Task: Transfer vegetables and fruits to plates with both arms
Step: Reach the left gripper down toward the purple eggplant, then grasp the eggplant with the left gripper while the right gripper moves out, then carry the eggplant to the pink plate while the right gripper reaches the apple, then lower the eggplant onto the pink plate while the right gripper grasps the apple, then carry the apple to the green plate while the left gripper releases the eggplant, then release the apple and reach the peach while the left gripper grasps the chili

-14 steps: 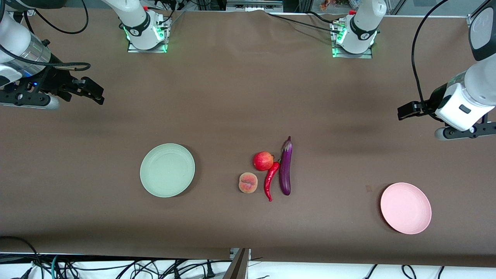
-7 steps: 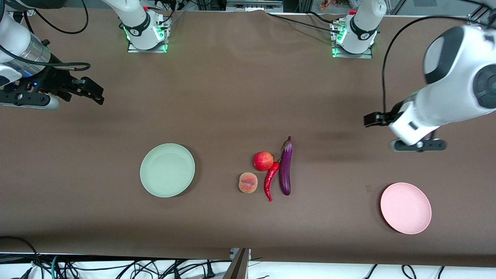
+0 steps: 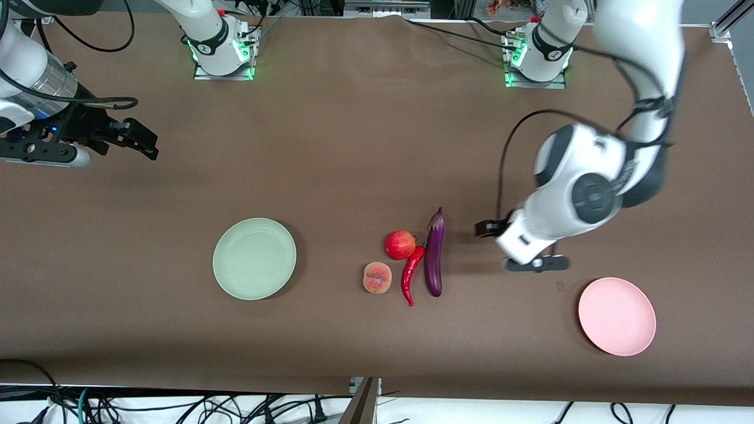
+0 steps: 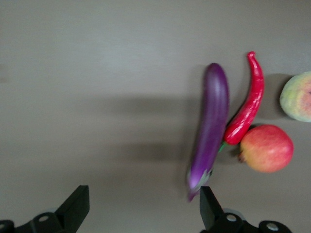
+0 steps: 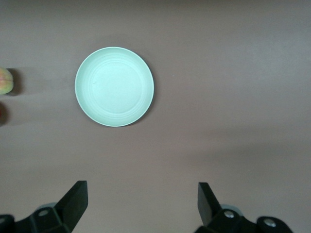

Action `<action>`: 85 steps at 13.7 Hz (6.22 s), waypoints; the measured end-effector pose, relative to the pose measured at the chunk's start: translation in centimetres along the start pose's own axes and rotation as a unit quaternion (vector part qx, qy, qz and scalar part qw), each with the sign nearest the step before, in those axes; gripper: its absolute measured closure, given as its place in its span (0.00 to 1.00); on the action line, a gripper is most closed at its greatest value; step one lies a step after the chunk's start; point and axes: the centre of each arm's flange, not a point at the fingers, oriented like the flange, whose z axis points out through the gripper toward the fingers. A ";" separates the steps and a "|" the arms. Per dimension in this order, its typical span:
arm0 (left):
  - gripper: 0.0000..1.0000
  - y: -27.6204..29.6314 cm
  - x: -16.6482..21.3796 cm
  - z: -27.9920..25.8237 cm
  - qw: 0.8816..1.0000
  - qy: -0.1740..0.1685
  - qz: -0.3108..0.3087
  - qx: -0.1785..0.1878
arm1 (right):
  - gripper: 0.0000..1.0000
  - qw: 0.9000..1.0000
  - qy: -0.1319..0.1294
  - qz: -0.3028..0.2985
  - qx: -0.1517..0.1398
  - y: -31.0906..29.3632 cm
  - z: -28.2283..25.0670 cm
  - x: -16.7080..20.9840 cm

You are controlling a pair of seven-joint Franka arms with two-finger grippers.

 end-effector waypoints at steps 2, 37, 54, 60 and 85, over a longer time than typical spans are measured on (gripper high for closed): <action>0.00 3.2 0.3 5.1 1.000 0.022 0.002 -0.011 | 0.00 1.000 0.005 0.003 -0.003 0.3 0.5 0.6; 0.60 -26.3 10.8 5.7 0.988 0.130 0.051 0.069 | 0.00 0.932 0.019 0.324 0.161 -38.5 30.2 0.3; 0.04 -32.4 13.0 5.2 0.978 0.187 0.051 0.078 | 0.10 0.907 0.065 0.372 0.184 -45.5 40.4 -2.8; 0.00 -30.0 12.6 2.3 0.990 0.128 0.045 0.044 | 0.19 0.915 0.082 0.364 0.152 -40.6 34.0 3.2; 0.00 11.3 0.7 17.1 0.995 0.089 0.040 -0.003 | 0.00 0.957 0.052 0.250 0.140 -30.2 29.9 9.8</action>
